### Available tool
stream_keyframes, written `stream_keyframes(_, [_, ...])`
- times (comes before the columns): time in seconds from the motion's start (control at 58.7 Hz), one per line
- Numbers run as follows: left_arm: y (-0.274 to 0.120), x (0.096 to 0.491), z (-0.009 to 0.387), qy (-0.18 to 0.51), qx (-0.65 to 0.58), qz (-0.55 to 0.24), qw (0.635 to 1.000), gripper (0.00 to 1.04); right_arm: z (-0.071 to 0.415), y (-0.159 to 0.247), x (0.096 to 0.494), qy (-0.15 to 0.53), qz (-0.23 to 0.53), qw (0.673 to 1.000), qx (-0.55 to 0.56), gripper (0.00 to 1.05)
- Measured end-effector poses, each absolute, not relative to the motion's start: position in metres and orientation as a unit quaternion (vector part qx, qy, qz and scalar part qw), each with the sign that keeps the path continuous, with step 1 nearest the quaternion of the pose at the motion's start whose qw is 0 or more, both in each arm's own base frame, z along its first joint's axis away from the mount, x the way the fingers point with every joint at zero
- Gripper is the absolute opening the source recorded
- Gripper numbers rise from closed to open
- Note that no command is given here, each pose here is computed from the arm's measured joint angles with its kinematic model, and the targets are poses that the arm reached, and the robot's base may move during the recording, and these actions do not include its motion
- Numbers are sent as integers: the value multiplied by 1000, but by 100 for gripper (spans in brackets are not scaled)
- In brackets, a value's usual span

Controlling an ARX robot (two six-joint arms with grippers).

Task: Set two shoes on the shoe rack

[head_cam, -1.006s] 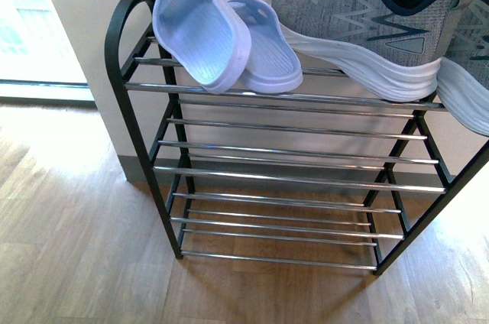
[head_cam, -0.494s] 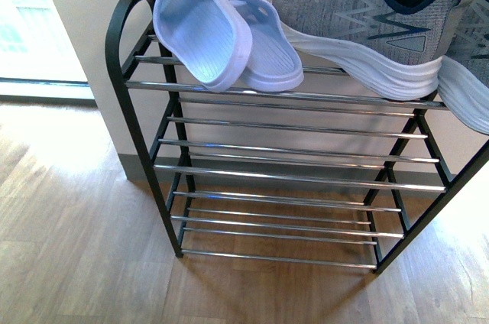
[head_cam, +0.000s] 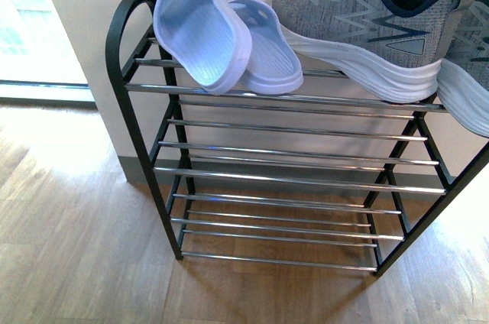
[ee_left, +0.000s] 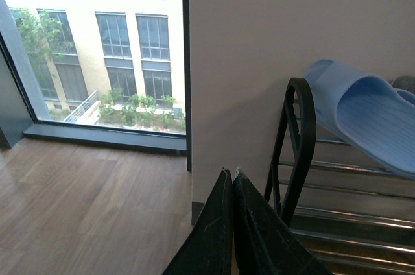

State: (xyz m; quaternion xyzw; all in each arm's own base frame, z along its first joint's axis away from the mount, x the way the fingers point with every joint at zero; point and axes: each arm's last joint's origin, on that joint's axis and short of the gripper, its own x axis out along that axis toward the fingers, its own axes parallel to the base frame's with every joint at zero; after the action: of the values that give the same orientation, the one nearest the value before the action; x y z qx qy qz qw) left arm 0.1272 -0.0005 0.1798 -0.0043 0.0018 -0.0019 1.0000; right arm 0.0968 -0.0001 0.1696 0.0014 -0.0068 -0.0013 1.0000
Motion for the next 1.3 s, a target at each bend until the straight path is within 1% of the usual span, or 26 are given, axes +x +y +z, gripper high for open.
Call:
stream_keyframes(0.17, [0, 120, 171, -4, -4, -2, 1000, 1, 170, 0, 97, -7, -1, 1000, 1, 96])
stream_keyframes(0.699, [0, 108, 171, -7, -4, -2, 1000, 1, 170, 0, 97, -7, -1, 1000, 1, 96])
stream_keyframes(0.75, [0, 102, 166, 10, -4, -2, 1000, 1, 170, 0, 97, -7, -1, 1000, 1, 96])
stream_keyframes(0.801, [0, 98, 167, 0, -4, -2, 1000, 1, 170, 0, 97, -7, -1, 1000, 1, 96])
stream_keyframes(1.091, [0, 98, 167, 2, -4, -1, 1000, 1, 170, 0, 97, -7, -1, 1000, 1, 96])
stream_keyframes(1.125, [0, 98, 167, 2, -4, -1, 1000, 3, 170, 0, 97, -7, 0, 1000, 1, 96])
stream_keyframes(1.159, [0, 98, 167, 1, -4, -1, 1000, 10, 170, 0, 97, -7, 0, 1000, 1, 96])
stream_keyframes(1.261, [0, 98, 167, 1, -4, -1, 1000, 26, 170, 0, 97, -7, -1, 1000, 1, 96])
stream_keyframes(1.295, [0, 98, 167, 1, -4, -1, 1000, 34, 170, 0, 97, -7, -1, 1000, 1, 96])
